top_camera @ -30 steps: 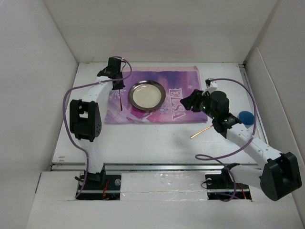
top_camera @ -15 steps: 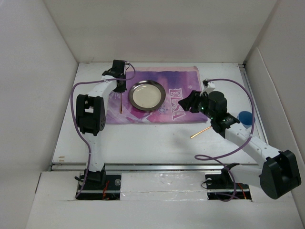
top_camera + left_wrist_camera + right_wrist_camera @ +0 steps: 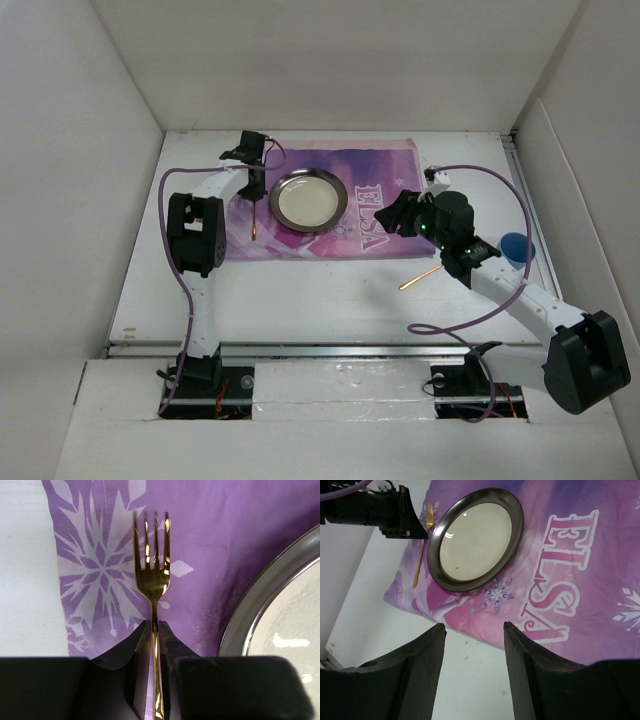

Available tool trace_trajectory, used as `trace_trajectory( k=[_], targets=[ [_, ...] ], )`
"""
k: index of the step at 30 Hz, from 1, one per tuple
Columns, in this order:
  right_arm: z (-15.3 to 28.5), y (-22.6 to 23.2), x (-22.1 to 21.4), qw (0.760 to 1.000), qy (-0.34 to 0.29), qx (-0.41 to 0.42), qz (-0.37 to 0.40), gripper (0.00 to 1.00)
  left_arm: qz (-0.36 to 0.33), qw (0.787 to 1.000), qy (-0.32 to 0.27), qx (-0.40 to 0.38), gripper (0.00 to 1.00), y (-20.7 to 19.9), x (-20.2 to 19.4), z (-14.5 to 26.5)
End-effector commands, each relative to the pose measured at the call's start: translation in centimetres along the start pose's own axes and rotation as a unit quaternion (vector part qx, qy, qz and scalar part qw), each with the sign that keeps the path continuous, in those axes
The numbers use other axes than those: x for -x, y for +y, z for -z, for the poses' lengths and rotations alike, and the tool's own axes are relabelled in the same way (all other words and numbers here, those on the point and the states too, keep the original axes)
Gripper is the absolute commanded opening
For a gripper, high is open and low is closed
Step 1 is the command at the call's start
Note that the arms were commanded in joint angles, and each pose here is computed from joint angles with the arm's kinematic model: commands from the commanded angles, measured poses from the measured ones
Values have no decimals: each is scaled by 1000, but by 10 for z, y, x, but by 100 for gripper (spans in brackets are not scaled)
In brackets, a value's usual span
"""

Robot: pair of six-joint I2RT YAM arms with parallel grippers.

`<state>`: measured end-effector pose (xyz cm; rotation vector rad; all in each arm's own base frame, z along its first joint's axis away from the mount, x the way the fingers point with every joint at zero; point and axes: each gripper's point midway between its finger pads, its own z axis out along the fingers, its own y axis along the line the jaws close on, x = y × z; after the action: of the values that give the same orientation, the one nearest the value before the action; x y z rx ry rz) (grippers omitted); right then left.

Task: Set the dinner table for one person

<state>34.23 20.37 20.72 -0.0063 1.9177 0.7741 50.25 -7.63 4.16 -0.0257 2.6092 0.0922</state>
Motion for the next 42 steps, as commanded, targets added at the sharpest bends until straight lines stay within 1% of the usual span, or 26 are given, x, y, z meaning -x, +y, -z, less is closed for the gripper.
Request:
trace_trajectory(
  k=[1,3,4,6,8,12,13,14,15,16,17,18,19,20,21,22,24,25,27,28,29,30,31,35,37,42],
  targets=[
    [-2,9,23,999,-36,7,17,56,7,999,-32,1,10,1,26,21],
    [-3,9,21,999,-31,8,17,56,14,999,-46,-9,18,-2,34,32],
    [-3,10,22,999,-33,8,18,56,17,998,-53,-15,35,-4,38,37],
    [-4,9,21,999,-33,3,19,51,28,996,-82,-37,51,-8,54,62],
    [-5,8,19,999,-30,2,19,38,37,990,-117,-66,62,-14,73,96],
    [-7,7,15,999,-28,-11,23,0,56,972,-191,-124,59,-22,101,171],
    [-7,5,15,999,-29,-16,23,0,66,967,-203,-137,58,-24,102,183],
    [-7,4,14,999,-28,-18,22,0,68,954,-238,-168,49,-26,108,225],
    [-7,3,14,999,-25,-24,21,0,68,952,-237,-184,42,-33,95,232],
    [-6,0,13,999,-22,-31,18,0,78,941,-261,-202,26,-35,97,248],
    [3,-10,5,998,-22,-61,14,0,78,920,-289,-253,8,-39,73,291],
    [3,-10,5,998,-22,-62,14,0,78,920,-289,-253,8,-39,73,292],
    [6,-13,-1,997,-18,-72,10,0,82,906,-302,-284,0,-45,68,307],
    [14,-18,0,996,-25,-84,10,0,80,888,-335,-305,0,-41,57,345],
    [22,-33,-21,994,-2,-110,6,0,82,892,-316,-312,0,-42,33,335],
    [28,-41,-28,992,3,-125,-2,0,77,874,-350,-329,0,-38,21,365],
    [48,-55,-42,987,12,-157,-10,0,86,878,-335,-331,0,-36,-11,352],
    [56,-66,-58,984,25,-173,-20,0,84,869,-358,-332,0,-29,-23,370],
    [73,-78,-67,980,26,-195,-27,10,75,877,-349,-322,4,-25,-47,359],
    [79,-88,-78,976,32,-211,-36,14,70,873,-358,-323,14,-21,-59,367],
    [85,-99,-78,972,27,-231,-43,24,67,874,-359,-321,18,-19,-67,366],
    [92,-106,-82,967,31,-248,-51,29,66,878,-351,-319,21,-19,-78,355],
    [94,-112,-85,962,32,-261,-70,32,61,868,-369,-327,26,-18,-84,367],
    [94,-134,-87,948,38,-297,-109,48,40,855,-386,-344,29,-23,-104,373],
    [96,-156,-91,932,59,-337,-121,49,33,851,-400,-337,32,-24,-107,374],
    [85,-180,-77,918,79,-370,-121,46,9,837,-417,-353,32,-30,-116,388]
  ],
)
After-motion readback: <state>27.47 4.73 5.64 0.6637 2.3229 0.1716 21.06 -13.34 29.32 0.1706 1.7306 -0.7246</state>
